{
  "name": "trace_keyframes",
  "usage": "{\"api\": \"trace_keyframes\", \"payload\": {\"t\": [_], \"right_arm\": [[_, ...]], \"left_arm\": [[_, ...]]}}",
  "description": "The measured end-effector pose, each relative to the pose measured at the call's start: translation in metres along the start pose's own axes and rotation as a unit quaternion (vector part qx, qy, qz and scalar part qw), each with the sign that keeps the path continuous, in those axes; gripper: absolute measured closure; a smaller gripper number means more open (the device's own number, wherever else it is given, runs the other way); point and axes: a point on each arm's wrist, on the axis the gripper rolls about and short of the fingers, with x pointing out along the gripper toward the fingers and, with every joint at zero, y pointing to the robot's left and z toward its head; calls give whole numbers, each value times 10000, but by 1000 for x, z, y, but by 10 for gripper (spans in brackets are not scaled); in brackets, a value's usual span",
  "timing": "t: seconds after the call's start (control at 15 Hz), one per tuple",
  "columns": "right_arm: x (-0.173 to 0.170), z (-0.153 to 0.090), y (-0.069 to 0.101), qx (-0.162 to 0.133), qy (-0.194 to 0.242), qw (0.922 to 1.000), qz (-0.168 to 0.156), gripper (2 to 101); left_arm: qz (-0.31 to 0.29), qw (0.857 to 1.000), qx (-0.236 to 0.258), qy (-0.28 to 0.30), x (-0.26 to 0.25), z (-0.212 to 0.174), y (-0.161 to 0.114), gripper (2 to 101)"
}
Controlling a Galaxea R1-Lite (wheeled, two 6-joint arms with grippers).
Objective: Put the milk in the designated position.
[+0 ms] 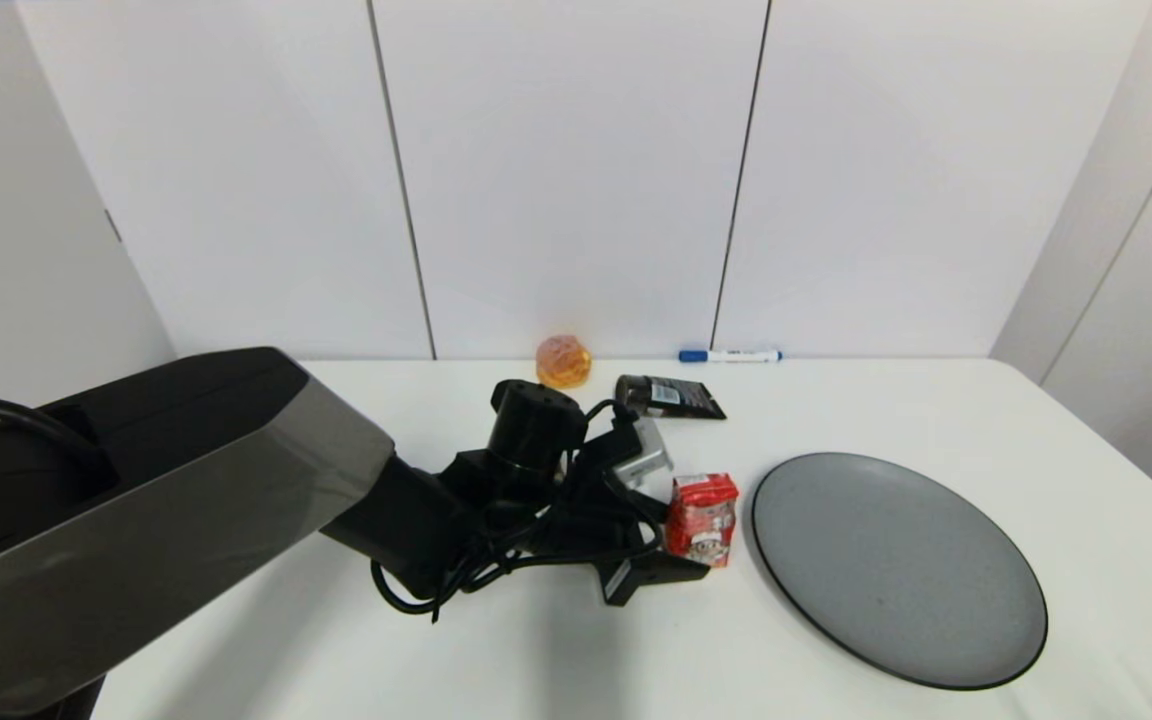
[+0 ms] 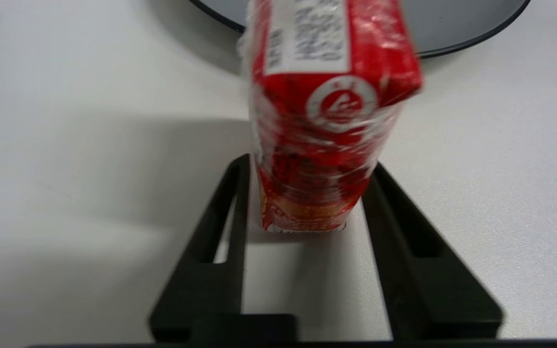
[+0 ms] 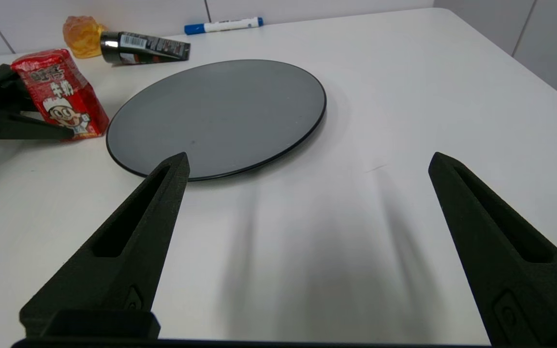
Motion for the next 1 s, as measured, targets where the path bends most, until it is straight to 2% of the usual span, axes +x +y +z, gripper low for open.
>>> {"api": "trace_keyframes", "payload": {"t": [0.33, 0.6, 0.87, 1.0], "right_arm": [[0, 0, 0, -4, 0, 10000, 1, 43], [0, 0, 0, -2, 0, 10000, 1, 43], [0, 0, 0, -2, 0, 10000, 3, 43], [0, 0, 0, -5, 0, 10000, 3, 43]], "left_arm": [[19, 10000, 7, -51, -5, 7, -1, 303], [85, 9997, -213, -53, -26, 31, -11, 205], [381, 9961, -739, 302, -78, 59, -45, 146], [939, 9899, -957, 469, -117, 71, -71, 125]]}}
